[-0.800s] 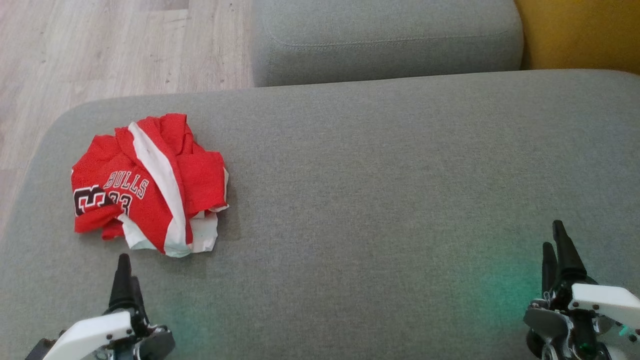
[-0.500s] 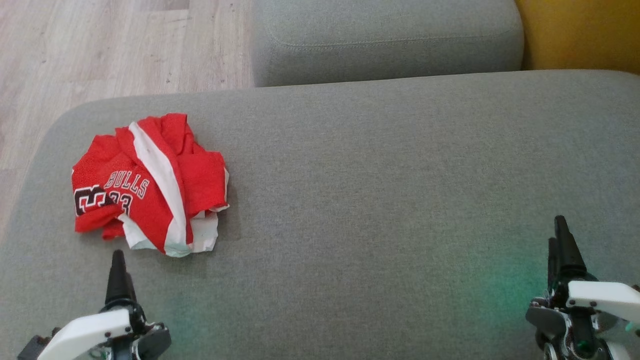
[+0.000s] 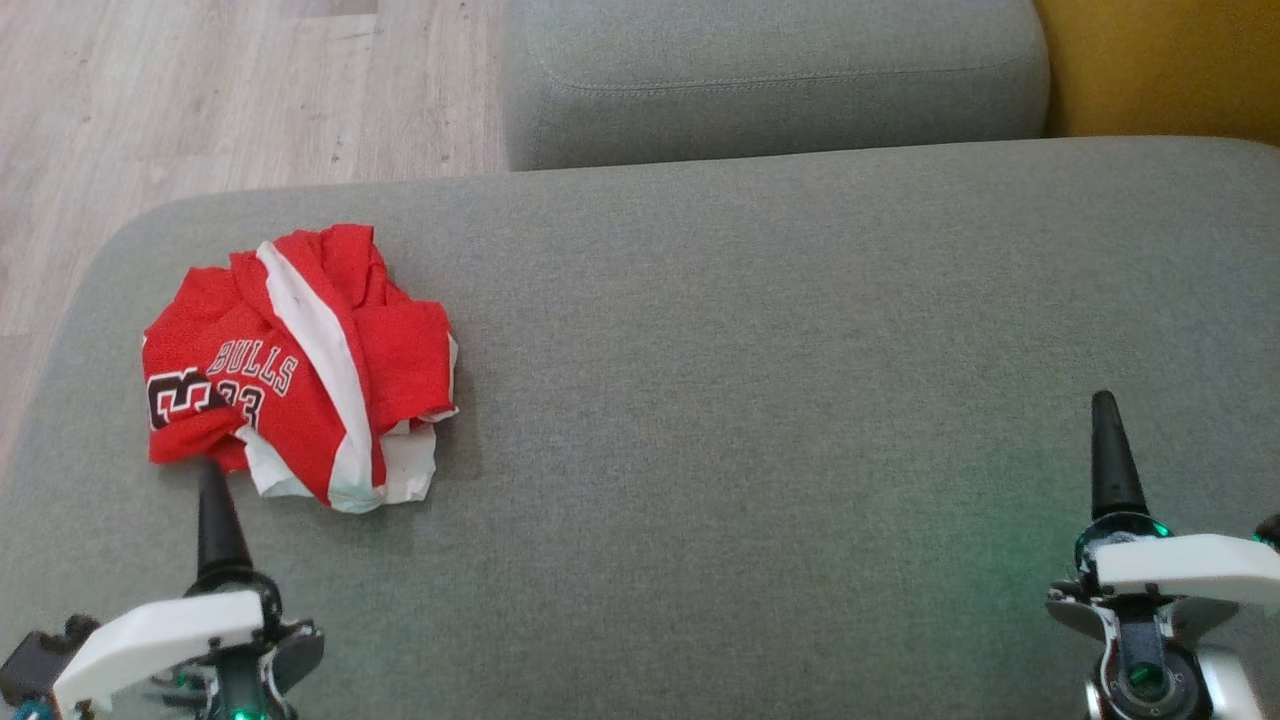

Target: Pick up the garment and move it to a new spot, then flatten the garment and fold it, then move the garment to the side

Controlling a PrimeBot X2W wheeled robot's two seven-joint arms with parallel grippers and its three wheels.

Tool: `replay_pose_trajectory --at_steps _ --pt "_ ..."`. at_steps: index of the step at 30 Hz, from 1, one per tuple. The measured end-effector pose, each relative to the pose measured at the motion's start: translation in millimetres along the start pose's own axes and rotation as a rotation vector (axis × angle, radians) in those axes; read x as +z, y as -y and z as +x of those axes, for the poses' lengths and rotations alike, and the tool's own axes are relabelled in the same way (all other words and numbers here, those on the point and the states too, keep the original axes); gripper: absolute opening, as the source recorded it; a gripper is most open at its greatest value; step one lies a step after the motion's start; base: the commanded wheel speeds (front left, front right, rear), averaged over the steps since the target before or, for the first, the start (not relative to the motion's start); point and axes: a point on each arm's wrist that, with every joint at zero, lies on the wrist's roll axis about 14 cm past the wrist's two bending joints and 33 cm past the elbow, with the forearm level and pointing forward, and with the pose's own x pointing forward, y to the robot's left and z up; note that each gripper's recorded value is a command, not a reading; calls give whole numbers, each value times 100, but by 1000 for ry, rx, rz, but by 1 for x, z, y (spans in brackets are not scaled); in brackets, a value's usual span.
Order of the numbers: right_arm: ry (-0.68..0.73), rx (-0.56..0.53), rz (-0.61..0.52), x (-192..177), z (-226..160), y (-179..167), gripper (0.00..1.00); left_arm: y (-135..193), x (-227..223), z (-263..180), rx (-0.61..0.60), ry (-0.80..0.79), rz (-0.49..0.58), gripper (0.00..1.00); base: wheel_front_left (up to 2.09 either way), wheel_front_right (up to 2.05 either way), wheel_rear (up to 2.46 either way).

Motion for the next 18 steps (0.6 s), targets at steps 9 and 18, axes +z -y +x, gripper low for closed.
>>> replay_pose_trajectory --at_steps 9,18 --pt "13 46 -172 2 2 -15 100 19 -17 2 -49 -36 200 100 0 0 0" --pt "16 91 -331 -2 3 -28 100 34 -40 1 -110 -82 399 100 0 0 0"
